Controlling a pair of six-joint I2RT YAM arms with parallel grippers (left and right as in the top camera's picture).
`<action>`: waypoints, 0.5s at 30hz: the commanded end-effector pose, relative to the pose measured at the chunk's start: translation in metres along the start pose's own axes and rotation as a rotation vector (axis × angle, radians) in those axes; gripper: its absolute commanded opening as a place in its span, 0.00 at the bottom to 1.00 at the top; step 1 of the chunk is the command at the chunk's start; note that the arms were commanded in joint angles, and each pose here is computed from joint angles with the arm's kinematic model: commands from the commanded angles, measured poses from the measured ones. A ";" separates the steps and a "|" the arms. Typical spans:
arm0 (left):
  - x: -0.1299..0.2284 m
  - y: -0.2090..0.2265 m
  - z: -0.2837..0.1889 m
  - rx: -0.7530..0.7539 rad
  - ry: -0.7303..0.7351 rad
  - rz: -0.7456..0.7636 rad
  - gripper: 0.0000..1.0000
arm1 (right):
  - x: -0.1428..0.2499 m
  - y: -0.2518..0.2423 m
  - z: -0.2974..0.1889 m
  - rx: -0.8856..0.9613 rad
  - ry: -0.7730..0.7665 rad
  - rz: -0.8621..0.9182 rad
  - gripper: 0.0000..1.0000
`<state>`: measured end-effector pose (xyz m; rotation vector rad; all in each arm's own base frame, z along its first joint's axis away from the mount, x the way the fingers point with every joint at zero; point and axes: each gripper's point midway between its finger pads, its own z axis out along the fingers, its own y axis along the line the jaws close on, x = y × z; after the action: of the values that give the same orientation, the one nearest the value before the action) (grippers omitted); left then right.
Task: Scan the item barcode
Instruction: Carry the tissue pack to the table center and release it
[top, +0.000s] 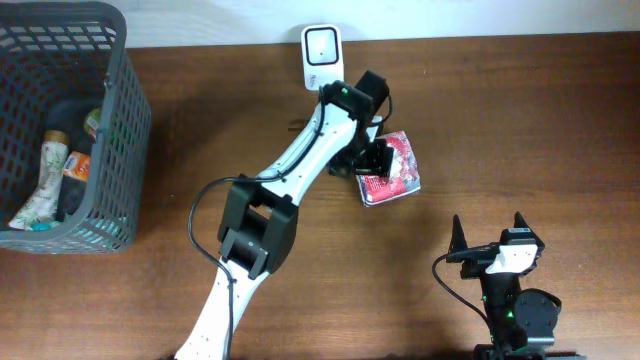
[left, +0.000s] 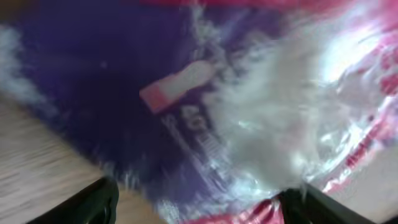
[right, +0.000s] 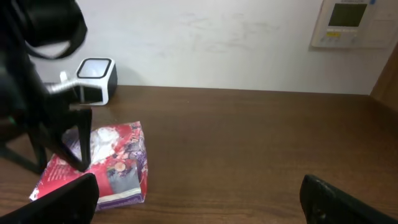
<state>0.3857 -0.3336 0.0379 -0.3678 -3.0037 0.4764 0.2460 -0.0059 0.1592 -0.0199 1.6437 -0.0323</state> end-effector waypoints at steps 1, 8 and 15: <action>0.001 -0.003 0.022 0.038 0.003 -0.024 0.52 | 0.003 0.001 0.000 -0.002 0.003 0.004 0.99; -0.051 -0.016 -0.004 0.039 -0.222 0.131 0.30 | 0.003 0.001 0.000 -0.002 0.003 0.003 0.99; -0.080 -0.007 -0.109 0.054 -0.403 0.183 0.73 | 0.003 0.001 0.000 -0.002 0.003 0.004 0.99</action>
<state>0.4539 -0.3531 0.0783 -0.6289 -3.2438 0.6720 0.2460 -0.0059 0.1592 -0.0196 1.6437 -0.0320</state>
